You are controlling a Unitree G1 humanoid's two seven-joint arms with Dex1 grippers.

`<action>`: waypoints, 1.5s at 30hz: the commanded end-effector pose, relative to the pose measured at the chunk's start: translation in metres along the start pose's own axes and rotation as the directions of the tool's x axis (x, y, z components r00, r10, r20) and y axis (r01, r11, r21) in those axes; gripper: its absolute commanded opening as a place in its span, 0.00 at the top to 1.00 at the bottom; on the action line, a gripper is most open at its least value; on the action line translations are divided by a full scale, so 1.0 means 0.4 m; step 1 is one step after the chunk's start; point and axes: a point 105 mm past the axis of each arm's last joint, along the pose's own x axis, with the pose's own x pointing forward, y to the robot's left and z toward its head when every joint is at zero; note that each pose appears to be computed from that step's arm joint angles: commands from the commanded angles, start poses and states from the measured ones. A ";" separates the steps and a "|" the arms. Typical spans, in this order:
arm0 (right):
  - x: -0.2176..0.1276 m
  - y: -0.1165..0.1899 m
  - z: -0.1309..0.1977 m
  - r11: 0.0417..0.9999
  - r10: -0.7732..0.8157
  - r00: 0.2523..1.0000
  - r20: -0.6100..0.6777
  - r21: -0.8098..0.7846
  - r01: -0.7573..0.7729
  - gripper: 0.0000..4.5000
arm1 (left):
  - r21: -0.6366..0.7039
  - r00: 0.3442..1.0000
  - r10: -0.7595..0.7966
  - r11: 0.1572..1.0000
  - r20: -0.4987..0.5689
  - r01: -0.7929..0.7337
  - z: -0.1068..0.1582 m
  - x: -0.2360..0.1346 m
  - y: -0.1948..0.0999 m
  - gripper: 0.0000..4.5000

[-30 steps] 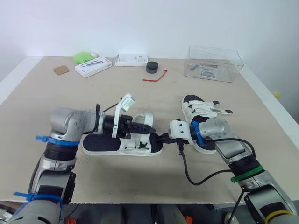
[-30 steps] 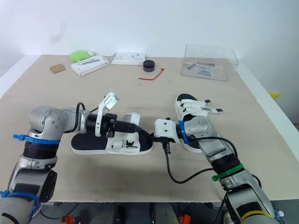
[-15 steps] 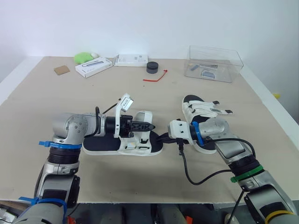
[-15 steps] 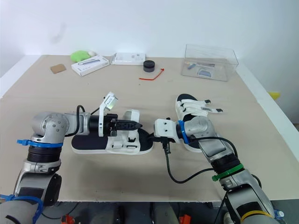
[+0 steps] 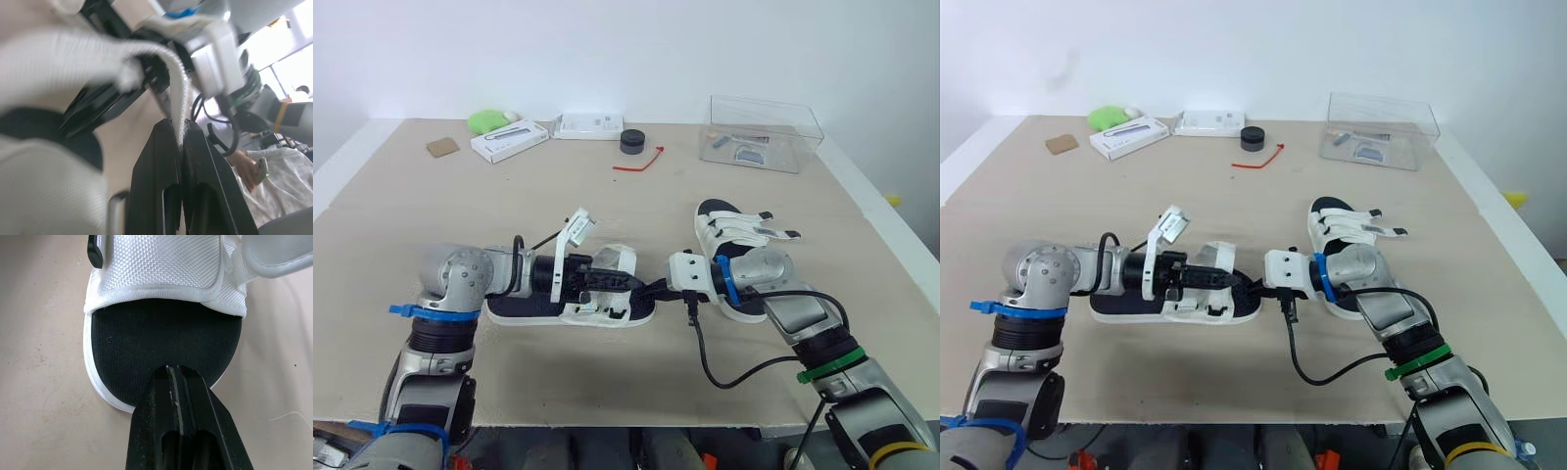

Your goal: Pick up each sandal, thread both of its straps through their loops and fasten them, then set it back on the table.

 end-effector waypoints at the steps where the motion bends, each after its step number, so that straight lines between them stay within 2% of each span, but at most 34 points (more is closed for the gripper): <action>1: 0.000 0.022 -0.053 0.999 0.032 0.996 -0.085 0.042 -0.028 1.00 | 0.049 0.998 0.009 0.999 0.057 -0.012 0.037 -0.007 -0.005 0.97; 7: 0.004 0.022 -0.050 0.999 0.034 0.996 -0.080 0.041 -0.031 1.00 | 0.066 0.993 0.018 0.998 0.116 -0.025 0.075 -0.011 0.003 0.97; 14: 0.002 0.020 -0.052 0.999 0.029 0.996 -0.083 0.044 -0.026 1.00 | 0.057 0.998 0.016 0.998 0.058 -0.019 0.032 0.002 0.007 0.97; 21: 0.000 0.020 -0.054 0.999 0.026 0.996 -0.086 0.045 -0.022 1.00 | 0.033 0.999 0.014 0.999 0.038 -0.015 0.017 0.003 0.009 0.97; 45: 0.000 0.011 -0.054 0.999 0.018 0.996 -0.089 0.038 -0.015 1.00 | 0.012 0.997 -0.013 1.000 0.077 0.012 0.047 0.019 -0.012 0.97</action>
